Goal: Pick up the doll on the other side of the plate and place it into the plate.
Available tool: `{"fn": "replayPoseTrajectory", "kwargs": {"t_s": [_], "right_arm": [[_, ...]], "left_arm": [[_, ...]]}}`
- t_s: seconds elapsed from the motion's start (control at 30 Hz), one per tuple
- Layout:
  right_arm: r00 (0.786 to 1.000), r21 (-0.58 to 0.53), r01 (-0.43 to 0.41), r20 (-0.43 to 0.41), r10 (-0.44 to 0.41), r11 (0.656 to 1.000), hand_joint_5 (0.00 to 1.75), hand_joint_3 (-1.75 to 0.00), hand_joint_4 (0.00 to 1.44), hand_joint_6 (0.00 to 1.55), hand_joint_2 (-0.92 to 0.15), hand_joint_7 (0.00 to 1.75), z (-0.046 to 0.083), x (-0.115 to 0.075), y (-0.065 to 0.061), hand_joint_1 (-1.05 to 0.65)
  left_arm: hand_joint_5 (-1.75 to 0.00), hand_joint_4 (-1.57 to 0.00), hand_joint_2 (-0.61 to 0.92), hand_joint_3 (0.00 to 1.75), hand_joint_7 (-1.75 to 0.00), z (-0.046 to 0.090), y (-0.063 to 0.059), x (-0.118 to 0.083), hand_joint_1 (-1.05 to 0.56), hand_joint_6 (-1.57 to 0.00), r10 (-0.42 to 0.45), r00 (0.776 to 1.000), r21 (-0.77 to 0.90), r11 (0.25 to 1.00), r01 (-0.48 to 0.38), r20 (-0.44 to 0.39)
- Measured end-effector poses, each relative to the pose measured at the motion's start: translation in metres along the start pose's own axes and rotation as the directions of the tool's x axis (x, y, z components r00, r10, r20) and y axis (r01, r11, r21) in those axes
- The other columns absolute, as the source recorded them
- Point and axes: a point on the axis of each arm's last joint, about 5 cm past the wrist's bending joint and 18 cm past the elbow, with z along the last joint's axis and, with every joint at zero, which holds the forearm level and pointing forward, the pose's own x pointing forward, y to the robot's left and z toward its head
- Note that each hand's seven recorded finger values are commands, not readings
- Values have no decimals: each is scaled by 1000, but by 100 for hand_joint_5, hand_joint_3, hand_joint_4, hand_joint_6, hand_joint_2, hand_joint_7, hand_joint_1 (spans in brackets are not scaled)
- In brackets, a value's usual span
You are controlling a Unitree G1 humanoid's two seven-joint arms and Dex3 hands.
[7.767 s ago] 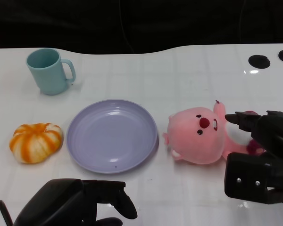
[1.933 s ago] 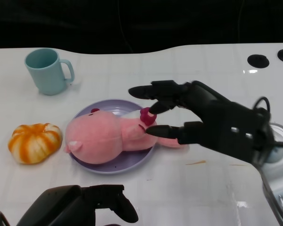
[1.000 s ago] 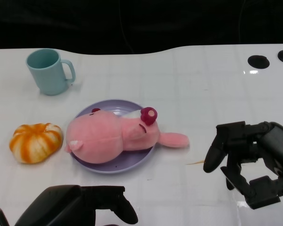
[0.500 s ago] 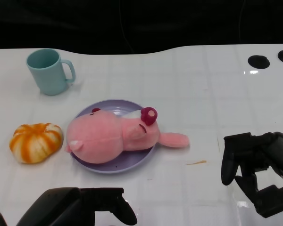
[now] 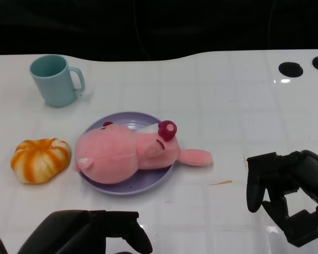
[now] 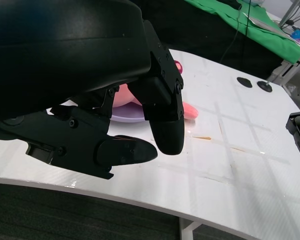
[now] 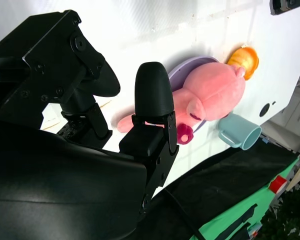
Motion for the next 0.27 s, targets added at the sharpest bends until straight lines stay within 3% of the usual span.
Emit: {"fn": "replayPoseTrajectory", "kwargs": {"t_s": [0.27], "right_arm": [[1000,-20,-6,-6,6,1000,175,-150,95,83,-26,158,1,1,0,6]], "left_arm": [[-159,-67,82,55,-93,0,1,-1,-21,-75,4,1000,6,1000,-4,3]]}}
